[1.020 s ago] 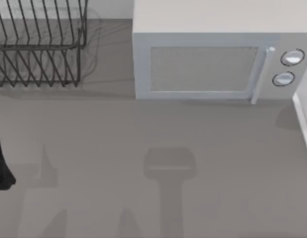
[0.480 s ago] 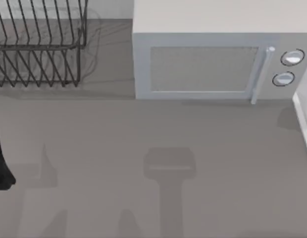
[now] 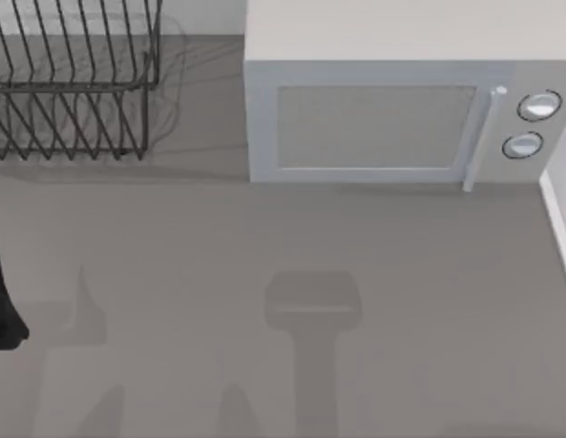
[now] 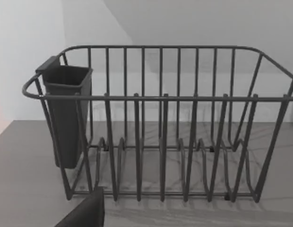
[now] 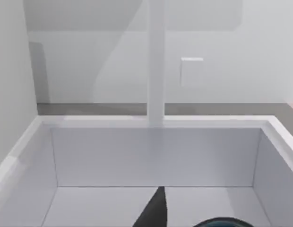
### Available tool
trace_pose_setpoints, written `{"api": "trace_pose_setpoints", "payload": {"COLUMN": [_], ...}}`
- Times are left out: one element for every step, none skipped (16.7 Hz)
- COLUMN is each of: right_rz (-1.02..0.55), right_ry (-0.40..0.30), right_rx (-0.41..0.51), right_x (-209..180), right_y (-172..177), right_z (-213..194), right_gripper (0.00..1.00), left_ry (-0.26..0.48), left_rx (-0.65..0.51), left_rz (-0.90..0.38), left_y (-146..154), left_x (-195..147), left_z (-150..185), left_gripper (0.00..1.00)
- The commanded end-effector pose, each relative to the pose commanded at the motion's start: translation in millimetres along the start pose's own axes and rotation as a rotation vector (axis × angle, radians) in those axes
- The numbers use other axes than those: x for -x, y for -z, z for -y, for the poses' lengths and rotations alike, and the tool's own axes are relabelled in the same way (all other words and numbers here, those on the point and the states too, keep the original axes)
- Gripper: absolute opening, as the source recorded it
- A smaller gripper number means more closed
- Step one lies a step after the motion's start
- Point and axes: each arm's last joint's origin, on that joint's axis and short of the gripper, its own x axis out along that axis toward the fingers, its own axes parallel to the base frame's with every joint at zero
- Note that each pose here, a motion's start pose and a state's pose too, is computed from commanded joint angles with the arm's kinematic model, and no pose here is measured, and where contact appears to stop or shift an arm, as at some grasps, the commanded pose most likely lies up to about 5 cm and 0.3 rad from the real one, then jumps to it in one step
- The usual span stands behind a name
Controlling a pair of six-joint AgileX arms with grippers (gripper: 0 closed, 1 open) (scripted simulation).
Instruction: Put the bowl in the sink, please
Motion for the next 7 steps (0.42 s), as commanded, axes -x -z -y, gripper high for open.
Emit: {"api": "trace_pose_setpoints", "payload": {"right_rz": [0.000,0.000,0.000,0.000,0.000,0.000,0.000], "right_ry": [0.000,0.000,0.000,0.000,0.000,0.000,0.000], "right_rx": [0.000,0.000,0.000,0.000,0.000,0.000,0.000], "right_x": [0.0,0.0,0.0,0.0,0.0,0.0,0.0], "right_y": [0.0,0.0,0.0,0.0,0.0,0.0,0.0], "right_z": [0.0,0.0,0.0,0.0,0.0,0.0,0.0], "right_gripper": [0.98,1.00,1.00,1.00,1.00,1.00,1.00], "left_ry": [0.000,0.000,0.000,0.000,0.000,0.000,0.000], "left_rx": [0.000,0.000,0.000,0.000,0.000,0.000,0.000], "left_rz": [0.000,0.000,0.000,0.000,0.000,0.000,0.000], "left_y": [0.0,0.0,0.0,0.0,0.0,0.0,0.0], "left_x": [0.0,0.0,0.0,0.0,0.0,0.0,0.0], "left_z": [0.0,0.0,0.0,0.0,0.0,0.0,0.0], "left_gripper": [1.00,1.00,1.00,1.00,1.00,1.00,1.00]}}
